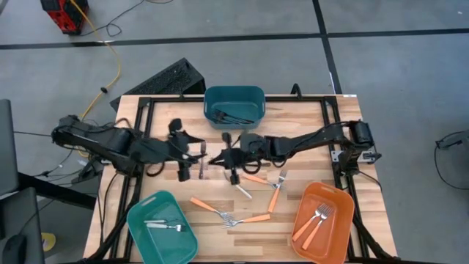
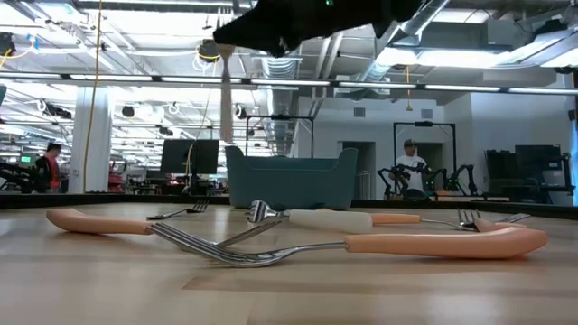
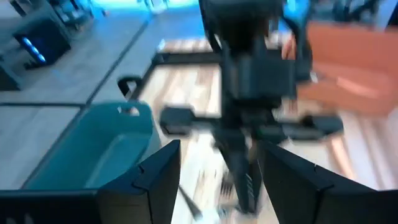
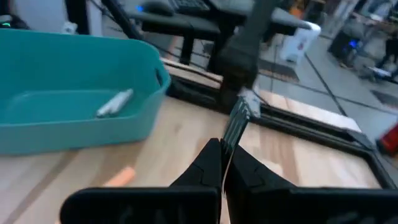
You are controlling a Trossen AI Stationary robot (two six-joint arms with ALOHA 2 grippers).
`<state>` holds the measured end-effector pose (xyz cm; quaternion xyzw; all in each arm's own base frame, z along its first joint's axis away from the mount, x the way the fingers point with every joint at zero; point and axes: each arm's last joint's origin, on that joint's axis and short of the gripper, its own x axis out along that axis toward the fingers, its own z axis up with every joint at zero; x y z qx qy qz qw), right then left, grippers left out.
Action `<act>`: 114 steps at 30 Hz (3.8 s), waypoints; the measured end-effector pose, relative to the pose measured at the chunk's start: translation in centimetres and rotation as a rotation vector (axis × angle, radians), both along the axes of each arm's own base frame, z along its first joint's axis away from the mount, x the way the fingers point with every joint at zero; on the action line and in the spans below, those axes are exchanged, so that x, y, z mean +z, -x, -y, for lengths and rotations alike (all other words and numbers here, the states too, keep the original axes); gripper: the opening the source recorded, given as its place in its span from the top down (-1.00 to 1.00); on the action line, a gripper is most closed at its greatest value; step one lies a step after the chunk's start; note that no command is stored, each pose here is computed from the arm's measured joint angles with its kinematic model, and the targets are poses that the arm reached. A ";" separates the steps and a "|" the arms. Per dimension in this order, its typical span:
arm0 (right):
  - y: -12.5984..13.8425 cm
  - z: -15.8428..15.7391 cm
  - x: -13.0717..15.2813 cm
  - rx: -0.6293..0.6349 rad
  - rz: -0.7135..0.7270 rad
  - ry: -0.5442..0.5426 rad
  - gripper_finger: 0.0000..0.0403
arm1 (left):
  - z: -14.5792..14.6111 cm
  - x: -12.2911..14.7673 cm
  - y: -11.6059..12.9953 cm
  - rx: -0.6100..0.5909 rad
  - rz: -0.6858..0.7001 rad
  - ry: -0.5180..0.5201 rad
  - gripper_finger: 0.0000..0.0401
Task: Sort silverware by color (type)
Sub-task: Put the white fork into the green blue bin
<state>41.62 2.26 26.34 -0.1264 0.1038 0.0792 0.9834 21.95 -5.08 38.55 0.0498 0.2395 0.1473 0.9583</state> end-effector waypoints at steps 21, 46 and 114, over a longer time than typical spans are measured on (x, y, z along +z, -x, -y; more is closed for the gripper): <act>-11.3 -9.4 -1.3 0.355 0.075 0.043 0.89 | -2.2 5.7 6.3 0.148 0.384 0.025 0.01; -11.4 -12.3 0.1 0.604 0.306 0.224 0.89 | -2.2 5.6 6.0 0.165 0.392 0.060 0.01; -17.4 -9.8 -8.9 0.633 0.145 -0.098 0.81 | -2.2 5.3 6.0 0.153 0.352 0.018 0.01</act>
